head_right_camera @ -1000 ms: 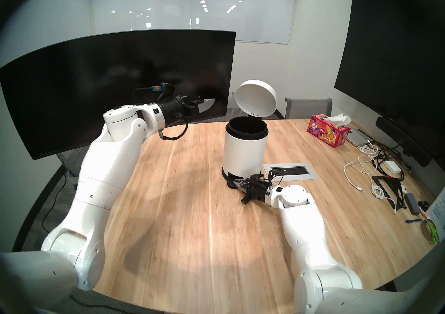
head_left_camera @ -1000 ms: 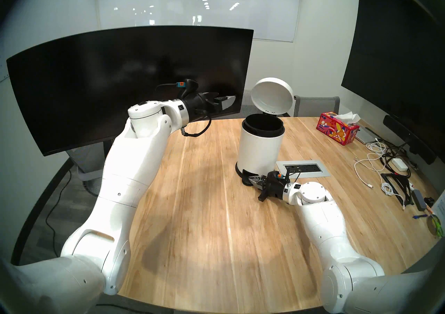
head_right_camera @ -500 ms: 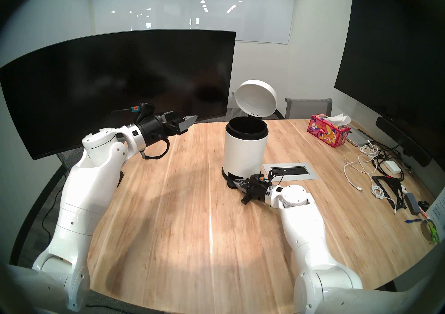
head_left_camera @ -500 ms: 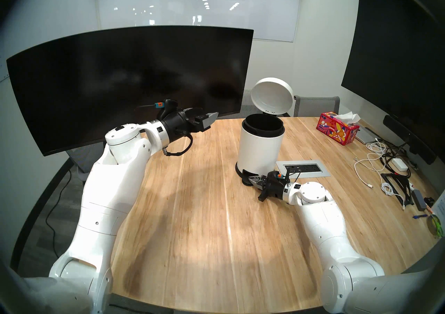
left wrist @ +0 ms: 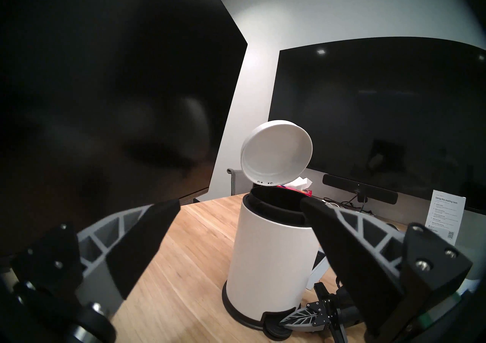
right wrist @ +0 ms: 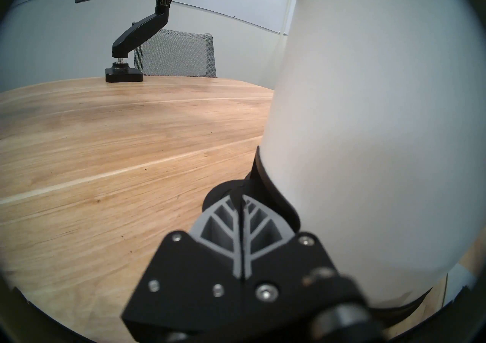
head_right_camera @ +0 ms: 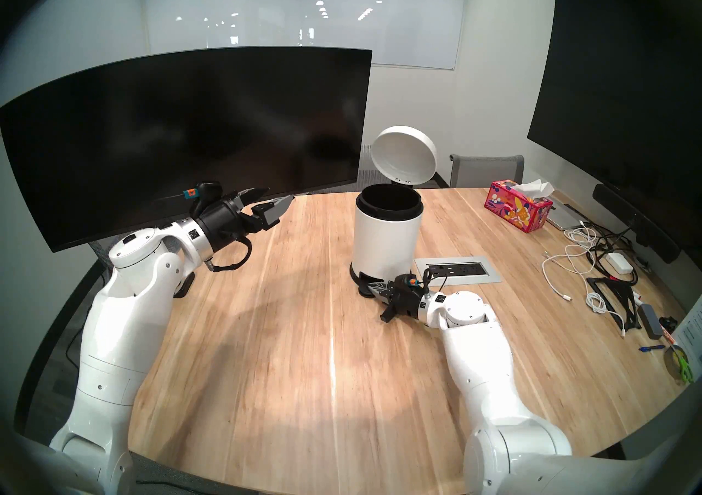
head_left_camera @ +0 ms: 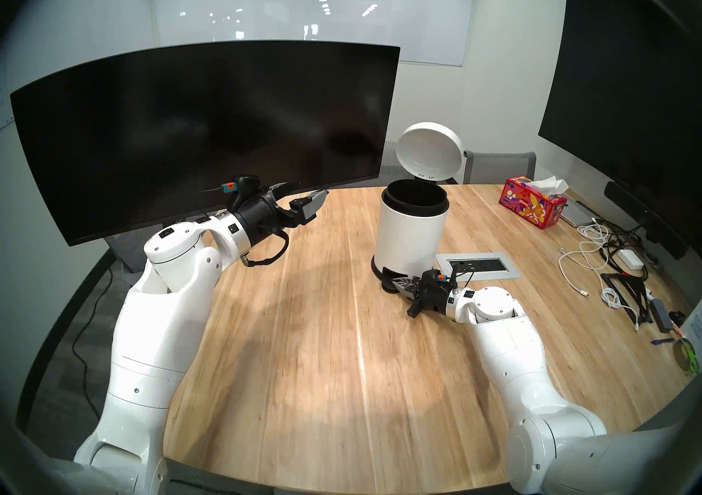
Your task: Peel the sticky note off the monitor, open the trash can lid and drop the sticker into the trash can
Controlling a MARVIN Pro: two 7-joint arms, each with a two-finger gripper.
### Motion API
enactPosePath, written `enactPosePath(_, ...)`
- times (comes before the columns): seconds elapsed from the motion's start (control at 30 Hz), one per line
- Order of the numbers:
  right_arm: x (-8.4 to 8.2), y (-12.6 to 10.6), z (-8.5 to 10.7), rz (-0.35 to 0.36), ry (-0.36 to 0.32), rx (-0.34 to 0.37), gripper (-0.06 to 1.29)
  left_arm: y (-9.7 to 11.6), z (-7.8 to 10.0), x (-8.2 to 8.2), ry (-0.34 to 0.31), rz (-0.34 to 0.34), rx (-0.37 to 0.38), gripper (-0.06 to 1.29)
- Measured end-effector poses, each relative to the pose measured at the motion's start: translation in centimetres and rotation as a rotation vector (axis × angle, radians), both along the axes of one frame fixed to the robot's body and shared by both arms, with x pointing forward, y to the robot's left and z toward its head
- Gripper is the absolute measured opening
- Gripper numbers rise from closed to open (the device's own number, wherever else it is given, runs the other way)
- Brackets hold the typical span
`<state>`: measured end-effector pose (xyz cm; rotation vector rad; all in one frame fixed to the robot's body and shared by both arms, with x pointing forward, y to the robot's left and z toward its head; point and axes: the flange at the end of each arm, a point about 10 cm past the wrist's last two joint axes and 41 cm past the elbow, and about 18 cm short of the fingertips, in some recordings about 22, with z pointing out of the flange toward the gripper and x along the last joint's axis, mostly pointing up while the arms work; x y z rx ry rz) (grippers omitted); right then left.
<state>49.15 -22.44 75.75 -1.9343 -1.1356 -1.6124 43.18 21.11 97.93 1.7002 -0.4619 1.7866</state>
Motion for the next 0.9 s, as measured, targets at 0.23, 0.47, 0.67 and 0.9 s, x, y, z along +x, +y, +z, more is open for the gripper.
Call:
enactPosePath(0.23,0.0,0.0,0.0,0.0,0.0,0.0,-0.02,-0.02,-0.41,-0.24,0.004,0.007,-0.003,1.25)
enactPosePath(0.47,0.0,0.0,0.0,0.0,0.0,0.0,-0.02,-0.07,-0.36,-0.29,0.0,0.004,-0.005,1.25)
enactPosePath(0.67,0.0,0.0,0.0,0.0,0.0,0.0,-0.02,-0.13,-0.29,-0.34,-0.004,-0.003,-0.006,1.25)
enactPosePath(0.9,0.0,0.0,0.0,0.0,0.0,0.0,-0.02,-0.15,-0.26,-0.37,-0.005,-0.006,-0.007,1.25)
